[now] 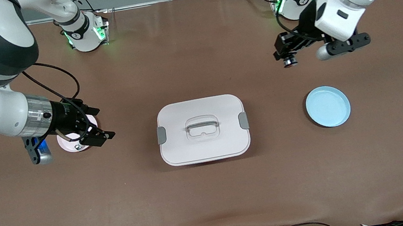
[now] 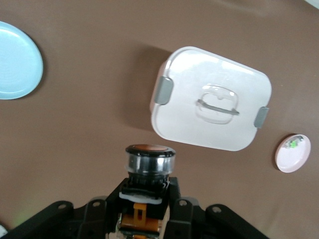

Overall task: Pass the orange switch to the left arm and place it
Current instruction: 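Move the switch with the left gripper toward the light-blue plate while the right gripper withdraws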

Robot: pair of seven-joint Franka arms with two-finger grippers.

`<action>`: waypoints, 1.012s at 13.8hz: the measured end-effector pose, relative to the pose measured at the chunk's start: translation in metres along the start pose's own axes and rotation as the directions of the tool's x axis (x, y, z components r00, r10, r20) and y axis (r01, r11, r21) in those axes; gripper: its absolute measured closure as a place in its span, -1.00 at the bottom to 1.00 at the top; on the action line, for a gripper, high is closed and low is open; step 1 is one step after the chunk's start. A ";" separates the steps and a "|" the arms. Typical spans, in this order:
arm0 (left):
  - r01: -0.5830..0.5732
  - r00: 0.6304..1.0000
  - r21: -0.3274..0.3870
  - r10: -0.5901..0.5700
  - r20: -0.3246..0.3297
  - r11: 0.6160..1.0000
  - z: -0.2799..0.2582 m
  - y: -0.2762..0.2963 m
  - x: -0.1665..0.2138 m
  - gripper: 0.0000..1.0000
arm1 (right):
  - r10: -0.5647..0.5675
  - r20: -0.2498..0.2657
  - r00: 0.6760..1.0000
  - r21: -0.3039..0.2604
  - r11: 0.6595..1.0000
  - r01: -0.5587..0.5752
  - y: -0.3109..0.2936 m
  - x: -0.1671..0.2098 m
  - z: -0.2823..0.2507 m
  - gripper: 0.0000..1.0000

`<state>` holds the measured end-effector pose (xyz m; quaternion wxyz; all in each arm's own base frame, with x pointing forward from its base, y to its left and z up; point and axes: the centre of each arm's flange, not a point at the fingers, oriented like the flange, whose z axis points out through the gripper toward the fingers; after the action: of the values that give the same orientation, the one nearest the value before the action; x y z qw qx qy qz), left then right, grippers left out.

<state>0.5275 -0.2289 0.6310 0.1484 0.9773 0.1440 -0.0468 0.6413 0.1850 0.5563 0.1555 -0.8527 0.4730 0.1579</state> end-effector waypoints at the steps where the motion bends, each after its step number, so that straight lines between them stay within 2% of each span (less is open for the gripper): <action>1: 0.010 1.000 0.030 -0.010 -0.002 1.000 -0.001 -0.009 0.004 0.30 | 0.008 -0.007 1.000 -0.012 1.000 -0.008 0.003 0.005 -0.001 -1.00; 4: 0.026 0.999 0.124 -0.023 -0.023 0.992 0.004 -0.026 0.012 0.30 | 0.014 -0.042 0.999 -0.081 0.997 -0.018 0.014 0.018 -0.001 -1.00; 6: 0.049 0.998 0.170 -0.044 -0.034 0.984 0.011 -0.042 0.022 0.30 | -0.002 -0.048 0.999 -0.093 0.996 -0.003 0.018 0.024 -0.003 -1.00; 11: 0.164 0.986 0.171 -0.158 -0.049 0.972 0.005 -0.098 0.057 0.30 | -0.109 -0.033 0.994 -0.119 0.987 0.104 0.023 0.031 -0.005 -1.00; 14: 0.214 0.976 0.154 -0.205 -0.072 0.965 0.010 -0.125 0.075 0.30 | -0.224 -0.070 0.972 -0.167 0.963 0.210 0.028 0.040 -0.006 -1.00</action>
<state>0.5614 -0.0980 0.5774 0.0591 0.9663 0.2461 -0.0466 0.6382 0.1386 0.5420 0.0827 -0.9152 0.3691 0.1392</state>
